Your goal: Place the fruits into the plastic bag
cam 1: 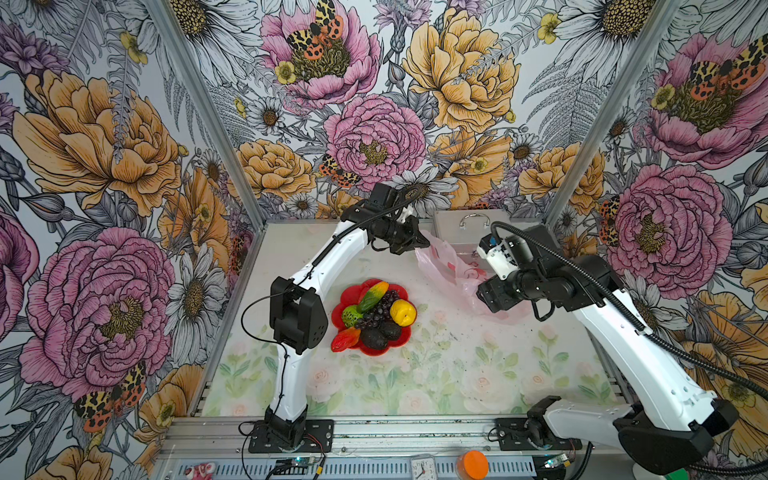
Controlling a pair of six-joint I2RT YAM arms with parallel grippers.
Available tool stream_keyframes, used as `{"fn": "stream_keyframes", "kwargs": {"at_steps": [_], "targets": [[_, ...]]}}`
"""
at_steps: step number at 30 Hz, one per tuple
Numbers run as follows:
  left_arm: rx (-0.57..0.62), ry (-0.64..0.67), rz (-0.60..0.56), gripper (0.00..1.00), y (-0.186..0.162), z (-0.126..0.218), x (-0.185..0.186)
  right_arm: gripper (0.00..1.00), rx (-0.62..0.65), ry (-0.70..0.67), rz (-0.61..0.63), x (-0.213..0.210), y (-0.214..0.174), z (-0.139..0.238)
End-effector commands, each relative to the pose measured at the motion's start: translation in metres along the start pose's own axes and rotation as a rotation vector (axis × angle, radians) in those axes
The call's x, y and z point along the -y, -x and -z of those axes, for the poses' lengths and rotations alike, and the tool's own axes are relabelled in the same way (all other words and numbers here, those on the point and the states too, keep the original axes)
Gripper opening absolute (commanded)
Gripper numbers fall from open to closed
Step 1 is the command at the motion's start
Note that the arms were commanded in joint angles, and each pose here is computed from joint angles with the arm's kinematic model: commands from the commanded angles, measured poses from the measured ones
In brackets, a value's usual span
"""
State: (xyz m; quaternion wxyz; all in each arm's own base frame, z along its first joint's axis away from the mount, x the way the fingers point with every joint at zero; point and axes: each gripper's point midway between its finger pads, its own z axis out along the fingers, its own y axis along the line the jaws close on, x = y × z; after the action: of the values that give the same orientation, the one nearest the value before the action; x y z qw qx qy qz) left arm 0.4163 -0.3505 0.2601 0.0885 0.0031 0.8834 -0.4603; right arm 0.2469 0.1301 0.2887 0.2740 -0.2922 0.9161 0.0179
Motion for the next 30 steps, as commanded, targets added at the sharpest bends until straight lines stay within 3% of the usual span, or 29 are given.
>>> {"fn": "stream_keyframes", "kwargs": {"at_steps": [1, 8, 14, 17, 20, 21, 23, 25, 30], "targets": [[-0.002, 0.027, -0.034, 0.0, -0.001, -0.003, -0.001, 0.83, -0.037, -0.119, 0.156, 0.006, 0.003, 0.0], [-0.008, 0.039, -0.043, 0.0, -0.005, -0.003, 0.001, 0.83, -0.047, -0.128, 0.261, -0.013, 0.025, -0.01], [-0.023, 0.041, -0.052, 0.0, -0.01, -0.009, 0.006, 0.75, -0.055, -0.087, 0.245, -0.024, 0.029, -0.017], [-0.029, 0.04, -0.053, 0.0, -0.011, -0.011, 0.007, 0.67, -0.055, -0.054, 0.231, -0.033, 0.03, -0.02], [-0.027, 0.041, -0.055, 0.0, -0.011, -0.012, 0.008, 0.48, -0.051, -0.044, 0.201, -0.036, 0.03, -0.023], [-0.028, 0.042, -0.056, 0.0, -0.012, -0.011, 0.008, 0.38, -0.034, -0.043, 0.181, -0.036, 0.032, -0.022], [-0.022, 0.047, -0.06, 0.0, -0.011, -0.008, 0.007, 0.01, 0.045, -0.059, 0.116, -0.031, 0.04, -0.013], [-0.009, 0.061, -0.063, 0.0, -0.01, -0.002, 0.005, 0.0, 0.147, -0.097, 0.013, -0.014, 0.05, 0.001], [0.058, 0.086, -0.099, 0.0, -0.008, 0.03, 0.005, 0.0, 0.32, -0.218, -0.376, 0.062, 0.053, 0.047]]}}
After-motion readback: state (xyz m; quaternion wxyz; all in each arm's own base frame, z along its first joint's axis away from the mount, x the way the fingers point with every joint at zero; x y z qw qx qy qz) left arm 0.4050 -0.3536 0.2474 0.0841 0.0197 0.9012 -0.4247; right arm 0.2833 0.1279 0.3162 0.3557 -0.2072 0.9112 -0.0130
